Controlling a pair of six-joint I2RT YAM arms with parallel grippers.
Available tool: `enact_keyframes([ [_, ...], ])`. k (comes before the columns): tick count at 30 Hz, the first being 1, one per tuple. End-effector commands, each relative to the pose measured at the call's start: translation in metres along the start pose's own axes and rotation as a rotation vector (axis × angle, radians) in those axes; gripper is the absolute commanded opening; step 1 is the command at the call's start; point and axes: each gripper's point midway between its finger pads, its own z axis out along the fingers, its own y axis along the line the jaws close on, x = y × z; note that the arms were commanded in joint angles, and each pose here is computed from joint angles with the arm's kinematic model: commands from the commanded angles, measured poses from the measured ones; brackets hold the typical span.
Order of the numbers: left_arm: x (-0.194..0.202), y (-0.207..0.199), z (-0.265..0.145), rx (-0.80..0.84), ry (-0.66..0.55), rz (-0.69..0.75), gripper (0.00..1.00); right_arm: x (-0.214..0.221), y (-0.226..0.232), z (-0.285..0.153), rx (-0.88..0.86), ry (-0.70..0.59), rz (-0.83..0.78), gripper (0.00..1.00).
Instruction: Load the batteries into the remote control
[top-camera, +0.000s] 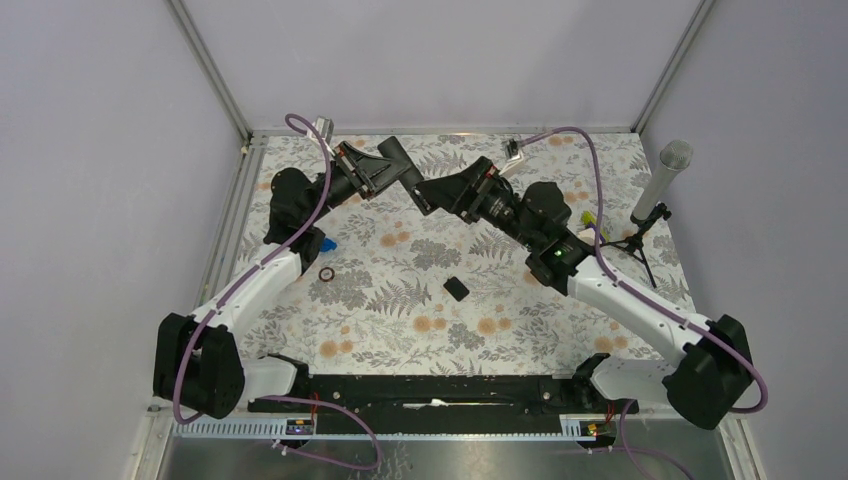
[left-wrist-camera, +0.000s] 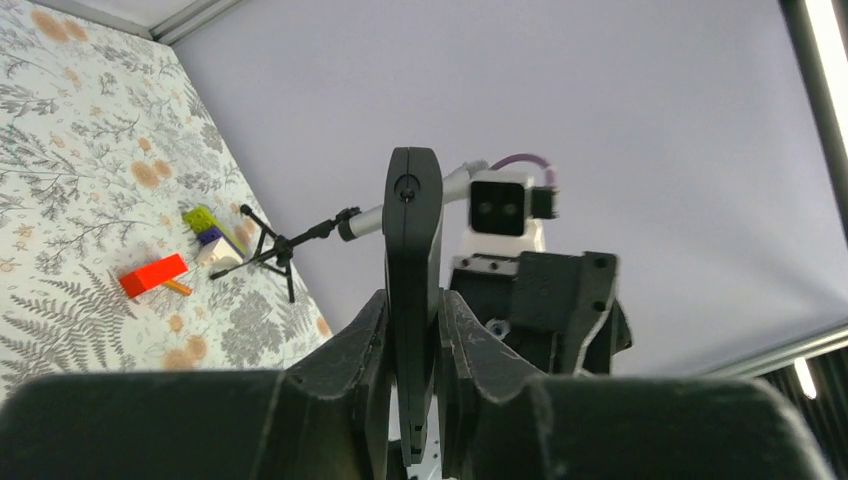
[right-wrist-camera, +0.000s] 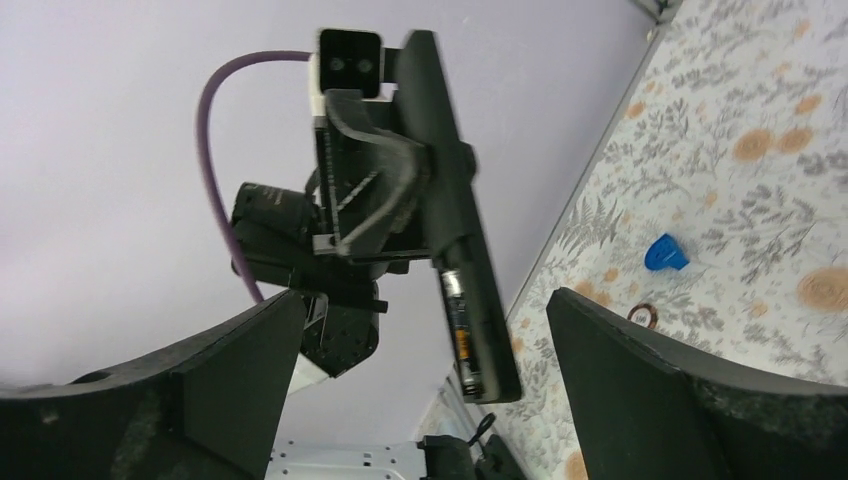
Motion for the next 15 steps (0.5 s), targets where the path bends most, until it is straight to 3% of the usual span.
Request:
enact_keyframes([
  [1, 0.002, -0.020, -0.003, 0.094, 0.072, 0.138, 0.00, -0.010, 0.021, -0.016, -0.061, -0.022, -0.181, 0.99],
  [4, 0.012, -0.022, -0.006, 0.117, 0.142, 0.191, 0.00, -0.001, 0.003, -0.020, 0.000, 0.028, -0.285, 0.97],
  [7, 0.017, -0.022, -0.009, 0.125, 0.174, 0.219, 0.00, 0.012, -0.003, -0.022, -0.003, 0.121, -0.381, 0.87],
  [11, 0.018, -0.024, -0.011, 0.130, 0.181, 0.229, 0.00, 0.029, -0.011, -0.022, -0.024, 0.227, -0.453, 0.70],
  [15, 0.017, -0.023, -0.010, 0.125, 0.180, 0.226, 0.00, 0.032, -0.014, -0.020, -0.031, 0.242, -0.460, 0.50],
])
